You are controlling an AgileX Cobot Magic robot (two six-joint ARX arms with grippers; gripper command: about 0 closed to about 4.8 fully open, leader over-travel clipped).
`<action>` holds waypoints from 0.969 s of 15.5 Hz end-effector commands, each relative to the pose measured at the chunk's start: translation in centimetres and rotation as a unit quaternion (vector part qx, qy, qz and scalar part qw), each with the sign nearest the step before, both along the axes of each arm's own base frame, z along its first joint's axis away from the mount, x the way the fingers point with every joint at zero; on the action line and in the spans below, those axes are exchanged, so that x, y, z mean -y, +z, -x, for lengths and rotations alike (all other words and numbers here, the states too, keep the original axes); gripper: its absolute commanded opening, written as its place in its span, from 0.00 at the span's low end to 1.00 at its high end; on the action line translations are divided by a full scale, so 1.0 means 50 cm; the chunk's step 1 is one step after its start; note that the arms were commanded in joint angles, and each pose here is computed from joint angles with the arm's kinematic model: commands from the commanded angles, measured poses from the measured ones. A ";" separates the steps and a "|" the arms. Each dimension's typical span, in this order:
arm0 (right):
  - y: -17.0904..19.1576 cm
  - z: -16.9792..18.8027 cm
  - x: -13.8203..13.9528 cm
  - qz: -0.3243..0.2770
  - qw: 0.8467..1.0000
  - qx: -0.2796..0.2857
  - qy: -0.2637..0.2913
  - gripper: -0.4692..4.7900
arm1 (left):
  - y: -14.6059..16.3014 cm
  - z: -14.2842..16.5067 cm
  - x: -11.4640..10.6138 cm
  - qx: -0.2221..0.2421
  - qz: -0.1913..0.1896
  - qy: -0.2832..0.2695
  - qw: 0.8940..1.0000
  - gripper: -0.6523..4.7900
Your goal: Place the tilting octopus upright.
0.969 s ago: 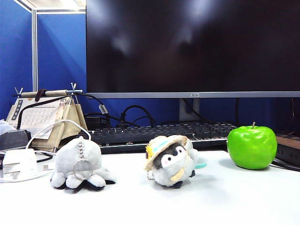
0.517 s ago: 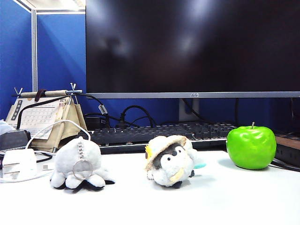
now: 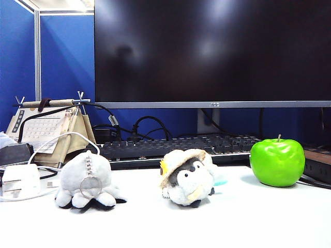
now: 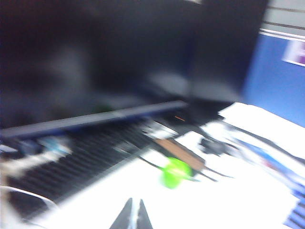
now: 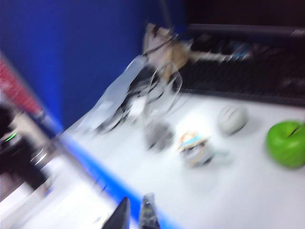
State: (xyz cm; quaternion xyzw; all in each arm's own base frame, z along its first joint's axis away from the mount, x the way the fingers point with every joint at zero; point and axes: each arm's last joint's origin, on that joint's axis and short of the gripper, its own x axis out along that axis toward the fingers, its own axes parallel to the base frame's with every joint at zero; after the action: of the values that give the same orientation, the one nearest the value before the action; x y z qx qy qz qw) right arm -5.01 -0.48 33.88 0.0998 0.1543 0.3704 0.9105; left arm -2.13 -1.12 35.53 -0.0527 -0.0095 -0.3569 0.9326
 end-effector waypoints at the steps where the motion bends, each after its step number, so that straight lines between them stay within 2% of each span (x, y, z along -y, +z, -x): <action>1: -0.016 -0.038 -0.019 -0.016 0.998 0.053 -0.042 0.17 | 0.000 -0.022 -0.001 0.037 0.000 0.046 0.998 0.12; 3: -0.035 -0.080 -0.031 -0.021 0.995 0.073 -0.066 0.17 | -0.025 -0.061 0.005 0.047 0.003 0.063 0.997 0.12; 5: -0.067 -0.120 -0.039 -0.019 0.995 0.071 -0.074 0.17 | -0.066 -0.102 0.009 0.030 0.001 0.094 0.995 0.12; 7: -0.110 -0.154 -0.046 -0.012 0.996 0.047 -0.076 0.17 | -0.130 -0.146 0.013 -0.012 -0.009 0.132 0.991 0.12; 9: -0.152 -0.178 -0.049 0.002 0.996 0.011 -0.093 0.17 | -0.186 -0.172 0.017 -0.056 -0.023 0.135 0.989 0.12; 10: -0.170 -0.193 -0.051 0.002 0.995 0.014 -0.104 0.16 | -0.216 -0.184 0.020 -0.080 -0.028 0.133 0.987 0.12; 13: -0.188 -0.217 -0.050 0.003 0.987 0.040 -0.154 0.16 | -0.219 -0.187 0.020 -0.077 -0.021 0.139 0.987 0.12; 15: -0.189 -0.234 -0.050 -0.012 0.978 0.093 -0.187 0.16 | -0.210 -0.189 0.018 -0.055 -0.013 0.159 0.986 0.11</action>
State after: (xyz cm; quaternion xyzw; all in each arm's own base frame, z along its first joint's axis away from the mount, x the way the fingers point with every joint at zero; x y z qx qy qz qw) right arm 6.49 2.06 23.91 0.1025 0.0829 0.2121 0.9683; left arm 7.28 -2.09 24.55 -0.0567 0.0580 -0.2129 0.9737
